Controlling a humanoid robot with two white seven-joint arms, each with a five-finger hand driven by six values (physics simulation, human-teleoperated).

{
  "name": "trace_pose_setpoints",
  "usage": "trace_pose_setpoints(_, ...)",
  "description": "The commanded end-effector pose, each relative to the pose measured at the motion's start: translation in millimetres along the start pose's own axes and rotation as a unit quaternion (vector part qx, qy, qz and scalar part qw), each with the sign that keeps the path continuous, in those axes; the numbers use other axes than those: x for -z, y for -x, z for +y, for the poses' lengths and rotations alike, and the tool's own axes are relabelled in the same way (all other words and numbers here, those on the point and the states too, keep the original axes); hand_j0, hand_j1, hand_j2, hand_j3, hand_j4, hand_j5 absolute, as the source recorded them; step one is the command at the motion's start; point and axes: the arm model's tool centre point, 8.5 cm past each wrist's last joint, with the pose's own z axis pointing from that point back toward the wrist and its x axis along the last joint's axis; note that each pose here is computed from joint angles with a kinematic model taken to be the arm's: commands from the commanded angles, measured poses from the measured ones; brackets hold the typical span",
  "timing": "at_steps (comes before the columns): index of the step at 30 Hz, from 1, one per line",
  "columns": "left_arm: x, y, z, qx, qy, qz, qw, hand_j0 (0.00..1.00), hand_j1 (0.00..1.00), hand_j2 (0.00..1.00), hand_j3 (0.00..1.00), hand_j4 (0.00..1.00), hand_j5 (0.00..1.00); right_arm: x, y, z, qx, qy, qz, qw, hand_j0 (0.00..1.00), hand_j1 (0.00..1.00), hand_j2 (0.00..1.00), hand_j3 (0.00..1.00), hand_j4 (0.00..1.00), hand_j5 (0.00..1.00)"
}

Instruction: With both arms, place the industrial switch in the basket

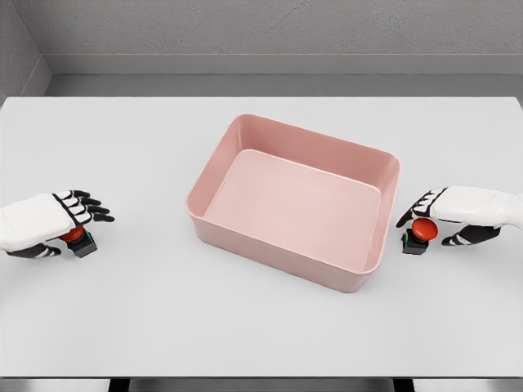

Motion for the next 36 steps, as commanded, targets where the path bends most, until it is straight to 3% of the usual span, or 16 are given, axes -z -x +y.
trace_pose_setpoints(1,0,0,0.4,-0.003,-0.002,0.0,1.0,0.92,0.92,0.92,0.92,0.92,0.92,-1,0.1,-0.7,0.002,0.002,0.0,1.0,0.78,0.78,0.78,0.78,0.78,0.78)
trace_pose_setpoints(10,-2,-4,-3.7,-0.006,0.004,-0.005,1.0,0.91,0.91,0.91,0.91,0.91,0.91,3,-5.1,0.8,0.001,0.001,-0.008,1.0,0.78,0.78,0.78,0.78,0.78,0.78)
trace_pose_setpoints(17,-1,-5,-3.1,-0.007,-0.001,-0.005,1.0,0.56,0.56,0.56,0.56,0.56,0.56,3,-5.8,0.5,0.001,0.002,-0.01,1.0,0.78,0.78,0.78,0.78,0.78,0.78)
trace_pose_setpoints(20,-2,-4,-3.1,-0.006,0.001,-0.004,1.0,0.54,0.54,0.54,0.54,0.54,0.54,4,-6.1,0.5,0.001,0.002,-0.01,0.9999,0.77,0.77,0.77,0.77,0.77,0.77)
trace_pose_setpoints(24,-3,-4,-3.2,-0.005,0.003,-0.004,1.0,0.43,0.43,0.43,0.43,0.43,0.43,6,-8.3,0.4,0.0,0.003,-0.015,0.9999,0.76,0.76,0.76,0.76,0.76,0.76)
trace_pose_setpoints(31,9,-35,21.7,0.015,-0.026,-0.055,0.998,0.4,0.4,0.4,0.4,0.4,0.4,8,-10.6,4.1,0.003,-0.001,-0.018,0.9998,0.75,0.75,0.75,0.75,0.75,0.75)
trace_pose_setpoints(36,8,-40,41.0,0.033,-0.044,-0.065,0.9964,0.4,0.4,0.4,0.4,0.4,0.4,8,-11.0,4.1,0.002,-0.001,-0.019,0.9998,0.71,0.71,0.71,0.71,0.71,0.71)
